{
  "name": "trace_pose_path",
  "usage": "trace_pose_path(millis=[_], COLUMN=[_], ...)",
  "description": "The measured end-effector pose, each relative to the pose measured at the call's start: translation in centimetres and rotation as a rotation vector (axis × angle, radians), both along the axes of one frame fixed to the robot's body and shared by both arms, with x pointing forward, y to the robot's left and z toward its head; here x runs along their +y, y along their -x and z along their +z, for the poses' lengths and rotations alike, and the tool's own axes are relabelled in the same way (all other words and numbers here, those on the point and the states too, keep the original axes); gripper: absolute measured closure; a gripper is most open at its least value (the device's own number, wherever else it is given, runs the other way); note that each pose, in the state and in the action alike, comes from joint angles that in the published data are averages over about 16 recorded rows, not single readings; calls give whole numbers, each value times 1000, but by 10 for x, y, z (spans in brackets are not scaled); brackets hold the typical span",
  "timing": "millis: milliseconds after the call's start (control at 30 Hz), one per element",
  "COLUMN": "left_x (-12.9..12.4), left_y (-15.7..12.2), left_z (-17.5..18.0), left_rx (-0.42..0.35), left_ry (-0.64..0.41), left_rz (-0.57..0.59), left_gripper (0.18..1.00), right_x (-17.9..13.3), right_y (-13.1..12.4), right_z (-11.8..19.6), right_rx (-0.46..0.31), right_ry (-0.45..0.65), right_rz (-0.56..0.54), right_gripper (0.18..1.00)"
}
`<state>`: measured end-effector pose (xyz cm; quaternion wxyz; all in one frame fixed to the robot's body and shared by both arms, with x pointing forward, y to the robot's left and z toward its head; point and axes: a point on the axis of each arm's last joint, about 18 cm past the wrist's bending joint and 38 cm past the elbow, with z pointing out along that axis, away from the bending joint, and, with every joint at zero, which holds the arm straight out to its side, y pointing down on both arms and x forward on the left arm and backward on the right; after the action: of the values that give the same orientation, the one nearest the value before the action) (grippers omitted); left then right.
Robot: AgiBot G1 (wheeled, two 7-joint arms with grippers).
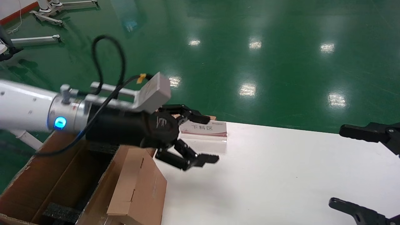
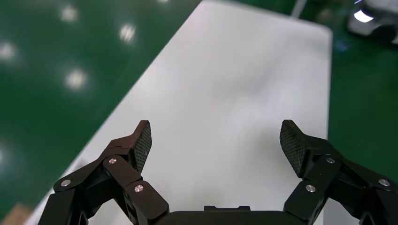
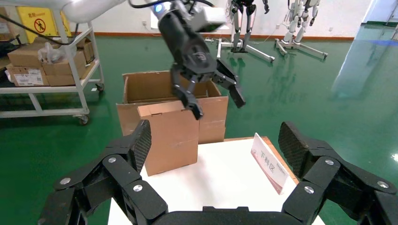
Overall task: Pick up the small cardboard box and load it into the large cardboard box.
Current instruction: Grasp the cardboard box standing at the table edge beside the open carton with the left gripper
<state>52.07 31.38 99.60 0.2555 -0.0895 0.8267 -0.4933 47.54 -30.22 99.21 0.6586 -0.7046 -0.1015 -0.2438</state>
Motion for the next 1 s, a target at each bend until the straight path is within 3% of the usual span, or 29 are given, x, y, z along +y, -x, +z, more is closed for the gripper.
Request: trace_pose_path(millis=[300, 567, 1000], left_x=[5, 4, -2], left_y=[-25, -36, -30], left_z=[28, 45, 49], left_rx=[171, 278, 427], left_ry=[-132, -192, -255], left_rz=[335, 598, 863], left_gripper=[184, 184, 184], right_x=[0, 0, 0], right_y=[0, 0, 0], right_z=[0, 0, 0], right_rx=[0, 0, 0], right_ry=[0, 0, 0], right_rz=[0, 0, 0], right_gripper=[179, 179, 179])
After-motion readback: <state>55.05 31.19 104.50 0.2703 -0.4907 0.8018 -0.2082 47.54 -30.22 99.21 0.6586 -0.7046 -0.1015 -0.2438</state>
